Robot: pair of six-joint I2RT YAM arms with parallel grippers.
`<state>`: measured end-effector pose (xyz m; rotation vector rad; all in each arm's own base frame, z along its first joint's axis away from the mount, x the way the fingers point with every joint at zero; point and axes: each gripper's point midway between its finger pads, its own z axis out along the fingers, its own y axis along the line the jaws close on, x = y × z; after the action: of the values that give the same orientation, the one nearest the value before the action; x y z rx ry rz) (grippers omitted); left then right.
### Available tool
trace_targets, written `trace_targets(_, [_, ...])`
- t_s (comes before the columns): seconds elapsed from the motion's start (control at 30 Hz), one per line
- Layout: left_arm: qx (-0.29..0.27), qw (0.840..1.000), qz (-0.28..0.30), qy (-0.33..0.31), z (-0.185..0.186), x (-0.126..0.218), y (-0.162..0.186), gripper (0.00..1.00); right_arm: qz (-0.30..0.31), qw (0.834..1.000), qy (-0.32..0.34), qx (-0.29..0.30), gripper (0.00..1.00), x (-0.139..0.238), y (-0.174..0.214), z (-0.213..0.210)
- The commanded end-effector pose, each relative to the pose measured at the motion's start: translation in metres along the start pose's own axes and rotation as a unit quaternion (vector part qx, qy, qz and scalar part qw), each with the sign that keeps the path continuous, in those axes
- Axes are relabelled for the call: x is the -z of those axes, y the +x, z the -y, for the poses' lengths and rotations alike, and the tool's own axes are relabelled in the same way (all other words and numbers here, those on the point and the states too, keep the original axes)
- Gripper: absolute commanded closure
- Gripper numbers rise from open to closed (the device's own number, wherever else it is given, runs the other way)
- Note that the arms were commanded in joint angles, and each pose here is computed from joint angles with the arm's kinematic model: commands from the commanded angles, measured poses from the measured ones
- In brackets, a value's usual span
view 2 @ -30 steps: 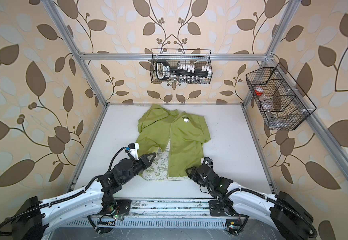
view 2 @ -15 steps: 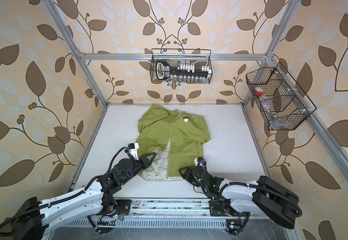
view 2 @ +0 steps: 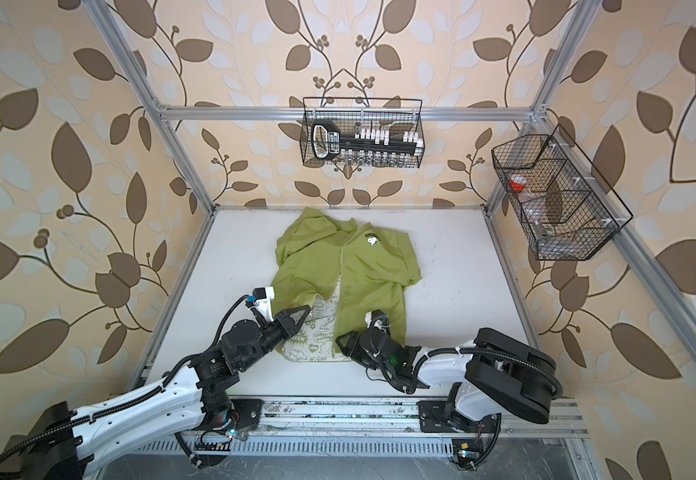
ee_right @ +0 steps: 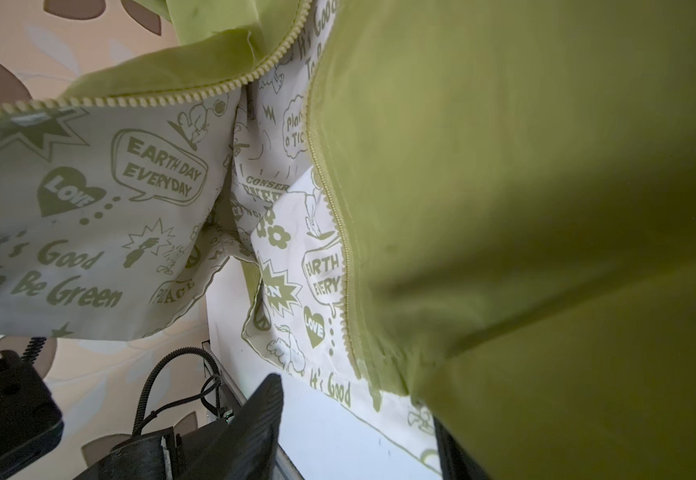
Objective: Zip up the jacket
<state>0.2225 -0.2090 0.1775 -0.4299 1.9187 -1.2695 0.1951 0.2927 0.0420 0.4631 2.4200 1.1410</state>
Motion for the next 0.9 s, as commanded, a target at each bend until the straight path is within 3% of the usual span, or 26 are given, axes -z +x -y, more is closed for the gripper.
trace_targets(0.0, [0.004, 1.0, 0.009, 0.013, 0.004, 0.003, -0.005, 1.0, -0.005, 1.0, -0.012, -0.012, 0.45, -0.009, 0.003, -0.01])
trace_targets(0.2, [0.003, 1.0, 0.013, 0.016, 0.006, 0.007, -0.007, 1.0, -0.014, 1.0, -0.012, -0.024, 0.48, -0.01, 0.015, -0.005])
trace_targets(0.4, [0.003, 1.0, 0.014, 0.014, 0.005, 0.008, -0.007, 1.0, 0.002, 1.0, 0.024, -0.015, 0.38, 0.002, 0.013, 0.002])
trace_targets(0.6, [0.005, 1.0, 0.014, 0.015, 0.005, 0.007, -0.007, 1.0, -0.007, 1.0, 0.014, -0.025, 0.37, -0.007, 0.018, 0.001])
trace_targets(0.87, [0.007, 1.0, 0.009, 0.017, 0.008, 0.008, -0.006, 1.0, -0.01, 0.997, -0.014, -0.076, 0.48, -0.019, 0.024, 0.005])
